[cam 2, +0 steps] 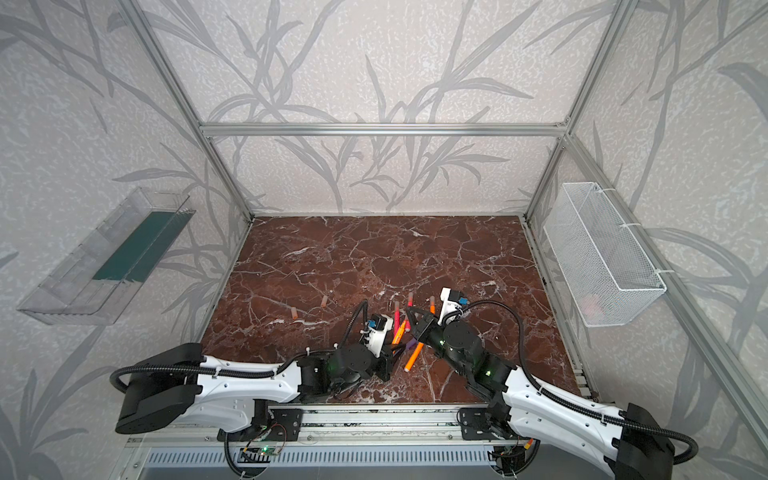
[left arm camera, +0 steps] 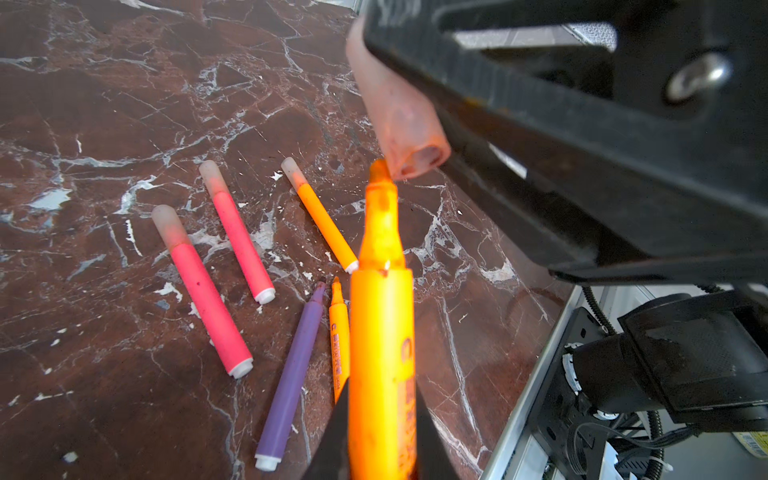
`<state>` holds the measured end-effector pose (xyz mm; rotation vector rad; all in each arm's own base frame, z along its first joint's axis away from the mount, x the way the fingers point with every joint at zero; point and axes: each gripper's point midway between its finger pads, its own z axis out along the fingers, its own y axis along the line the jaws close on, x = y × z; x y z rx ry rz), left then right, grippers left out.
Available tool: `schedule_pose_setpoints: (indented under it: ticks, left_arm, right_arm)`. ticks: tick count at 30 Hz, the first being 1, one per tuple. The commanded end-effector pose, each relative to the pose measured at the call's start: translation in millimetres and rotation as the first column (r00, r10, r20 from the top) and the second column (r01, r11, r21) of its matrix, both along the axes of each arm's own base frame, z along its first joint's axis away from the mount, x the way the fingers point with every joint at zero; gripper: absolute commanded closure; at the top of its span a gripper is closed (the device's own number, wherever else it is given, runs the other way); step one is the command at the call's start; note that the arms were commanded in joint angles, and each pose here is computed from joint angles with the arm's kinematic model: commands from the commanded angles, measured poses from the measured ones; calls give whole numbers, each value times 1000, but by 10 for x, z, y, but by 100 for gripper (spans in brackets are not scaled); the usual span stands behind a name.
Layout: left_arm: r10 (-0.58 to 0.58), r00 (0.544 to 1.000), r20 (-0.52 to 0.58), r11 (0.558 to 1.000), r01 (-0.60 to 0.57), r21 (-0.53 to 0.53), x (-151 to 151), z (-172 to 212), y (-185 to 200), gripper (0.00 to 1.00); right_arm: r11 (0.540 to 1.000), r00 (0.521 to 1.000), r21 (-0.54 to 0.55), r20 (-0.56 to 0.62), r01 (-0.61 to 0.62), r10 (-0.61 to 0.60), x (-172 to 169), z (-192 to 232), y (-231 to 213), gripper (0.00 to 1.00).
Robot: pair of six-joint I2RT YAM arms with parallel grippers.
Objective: Insert the pens into the pen caps
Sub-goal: 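Align the pink cap above the orange marker tip with the right gripper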
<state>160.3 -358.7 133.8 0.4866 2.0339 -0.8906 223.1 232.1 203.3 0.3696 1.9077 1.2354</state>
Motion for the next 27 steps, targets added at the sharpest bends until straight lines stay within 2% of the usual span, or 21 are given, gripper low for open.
schedule_pose_setpoints:
  ticks: [1, 12, 27]
  left_arm:
    - [9, 1000, 11, 999, -9, -42, 4, 86, 8, 100]
    - [18, 1000, 12, 998, -17, -57, -3, 119, 76, 100]
    - [14, 1000, 8, 998, -13, -61, -7, 108, 52, 100]
  right_arm:
    - [1000, 999, 7, 38, -9, 9, 23, 140, 64, 100]
    - [998, 997, -18, 52, 59, -58, 49, 124, -87, 100]
    - [999, 999, -32, 44, 23, -22, 31, 60, 26, 100]
